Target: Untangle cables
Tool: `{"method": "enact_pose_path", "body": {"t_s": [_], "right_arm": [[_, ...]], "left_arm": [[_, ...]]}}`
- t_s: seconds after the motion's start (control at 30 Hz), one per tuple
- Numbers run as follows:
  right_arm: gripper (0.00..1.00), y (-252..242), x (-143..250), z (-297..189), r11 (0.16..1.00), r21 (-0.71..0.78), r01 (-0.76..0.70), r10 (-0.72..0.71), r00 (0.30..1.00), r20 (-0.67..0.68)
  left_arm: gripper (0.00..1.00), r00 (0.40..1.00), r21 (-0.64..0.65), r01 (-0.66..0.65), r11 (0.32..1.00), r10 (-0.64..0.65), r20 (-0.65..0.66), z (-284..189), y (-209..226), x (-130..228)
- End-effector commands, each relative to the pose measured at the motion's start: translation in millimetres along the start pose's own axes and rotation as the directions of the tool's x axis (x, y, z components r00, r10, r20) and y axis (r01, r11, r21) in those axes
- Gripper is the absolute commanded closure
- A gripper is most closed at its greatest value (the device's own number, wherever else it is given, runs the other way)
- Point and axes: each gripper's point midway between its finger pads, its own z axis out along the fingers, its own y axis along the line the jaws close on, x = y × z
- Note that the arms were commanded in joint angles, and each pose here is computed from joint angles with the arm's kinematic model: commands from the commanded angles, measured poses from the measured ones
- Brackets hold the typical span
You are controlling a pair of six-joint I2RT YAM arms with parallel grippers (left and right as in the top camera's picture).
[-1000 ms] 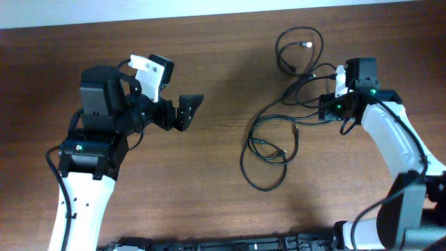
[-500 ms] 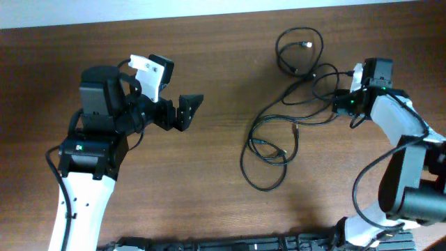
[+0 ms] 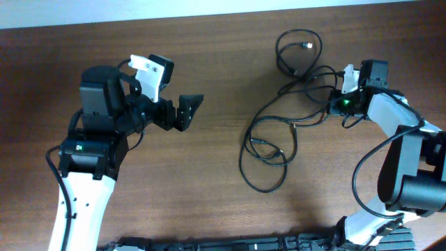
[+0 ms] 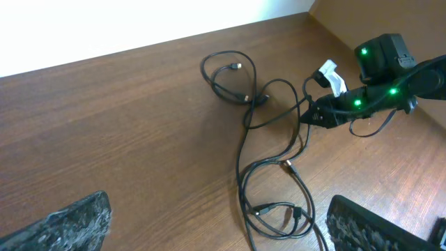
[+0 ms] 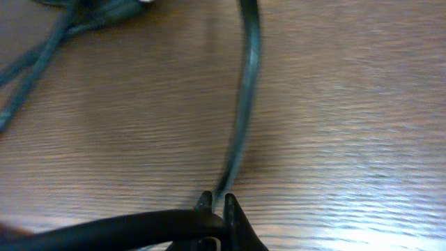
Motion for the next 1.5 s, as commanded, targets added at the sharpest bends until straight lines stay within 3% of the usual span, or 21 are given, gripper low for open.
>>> {"method": "enact_pose_path", "body": {"t_s": [0.0,0.13,0.27,0.53,0.73,0.93,1.1,1.3,1.37,1.47], "right_arm": [[0.96,42,-20,-22,0.976,-0.215,0.033,-0.017,0.997,0.075],[0.96,107,-49,-81,0.836,-0.525,0.161,-0.049,0.974,0.219],[0.96,148,-83,-158,0.697,-0.637,0.330,-0.083,0.919,0.386],[0.96,181,-151,-286,0.676,-0.582,0.453,-0.038,0.809,0.586],[0.96,227,-159,-374,0.577,-0.521,0.629,-0.089,0.683,0.725],[0.96,263,-151,-442,0.500,-0.414,0.761,-0.123,0.535,0.836],[0.96,272,-157,-493,0.490,-0.273,0.828,-0.091,0.360,0.929],[0.96,284,-153,-547,0.425,-0.052,0.904,-0.055,0.083,0.995],[0.96,284,-152,-555,0.425,-0.010,0.905,-0.049,0.034,0.998],[0.96,279,-163,-564,0.493,-0.041,0.869,0.006,0.043,0.999]], "left_arm": [[0.01,1.000,-0.010,0.006,1.000,-0.006,0.007,-2,1,-2],[0.01,1.000,-0.010,0.006,1.000,-0.006,0.007,-2,1,-2],[0.01,1.000,-0.010,0.006,1.000,-0.006,0.007,-2,1,-2],[0.01,1.000,-0.009,0.006,1.000,-0.006,0.007,-2,1,-2],[0.01,1.000,-0.010,0.006,1.000,-0.006,0.007,-2,1,-2],[0.01,1.000,-0.009,0.006,1.000,-0.006,0.007,-2,1,-2],[0.01,1.000,-0.009,0.006,1.000,-0.006,0.007,-2,1,-2],[0.01,1.000,-0.009,0.006,1.000,-0.006,0.007,-2,1,-2],[0.01,1.000,-0.010,0.006,1.000,-0.006,0.007,-2,1,-2],[0.01,1.000,-0.010,0.006,1.000,-0.006,0.007,-2,1,-2]]}}
